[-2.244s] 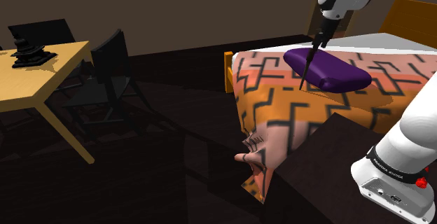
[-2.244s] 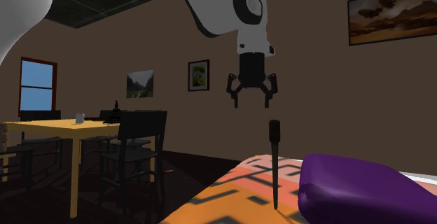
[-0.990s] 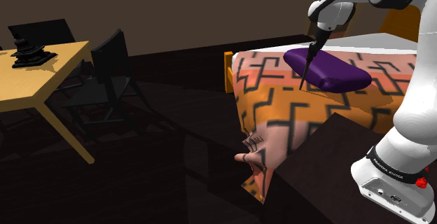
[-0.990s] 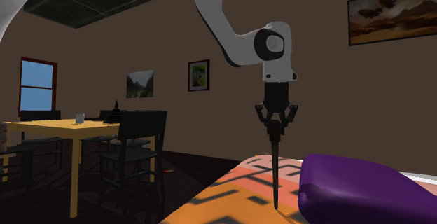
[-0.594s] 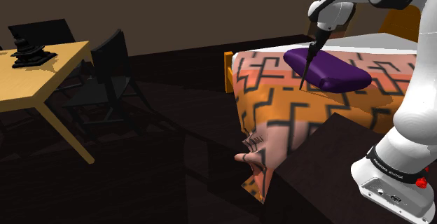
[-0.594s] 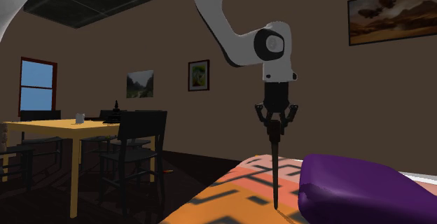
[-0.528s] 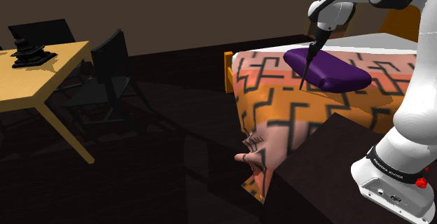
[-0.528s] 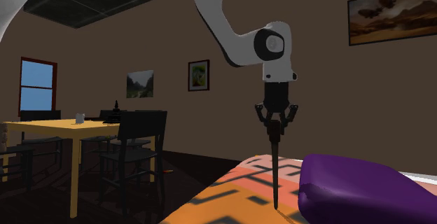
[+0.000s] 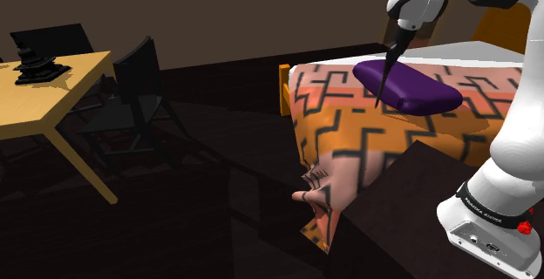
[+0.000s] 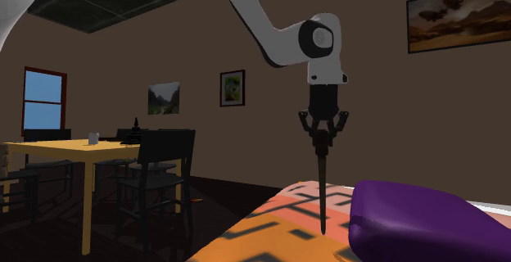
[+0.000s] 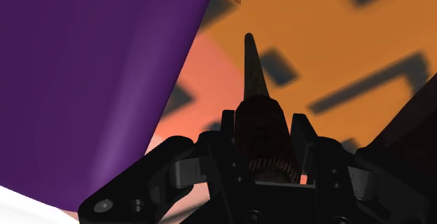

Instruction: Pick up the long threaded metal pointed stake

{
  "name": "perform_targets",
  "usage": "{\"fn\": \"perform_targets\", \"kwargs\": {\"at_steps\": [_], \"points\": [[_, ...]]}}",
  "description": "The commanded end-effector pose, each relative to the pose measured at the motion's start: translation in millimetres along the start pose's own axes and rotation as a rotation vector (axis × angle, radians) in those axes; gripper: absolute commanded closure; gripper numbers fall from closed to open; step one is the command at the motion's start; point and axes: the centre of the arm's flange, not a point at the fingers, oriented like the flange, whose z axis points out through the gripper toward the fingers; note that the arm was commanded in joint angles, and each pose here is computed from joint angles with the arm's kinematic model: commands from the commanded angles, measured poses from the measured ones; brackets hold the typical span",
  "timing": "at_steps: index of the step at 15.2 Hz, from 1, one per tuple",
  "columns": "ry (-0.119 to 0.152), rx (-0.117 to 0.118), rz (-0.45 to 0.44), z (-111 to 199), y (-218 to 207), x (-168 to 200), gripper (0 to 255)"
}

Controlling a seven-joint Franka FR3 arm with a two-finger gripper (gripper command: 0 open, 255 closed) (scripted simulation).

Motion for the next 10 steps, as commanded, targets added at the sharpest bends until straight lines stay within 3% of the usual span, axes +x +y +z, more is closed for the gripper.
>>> {"fn": "perform_targets", "kwargs": {"at_steps": [1,10], "points": [[0.0,0.0,0.0,-10,-1,2,255],[0.0,0.0,0.0,-48,-1,7,255]]}}
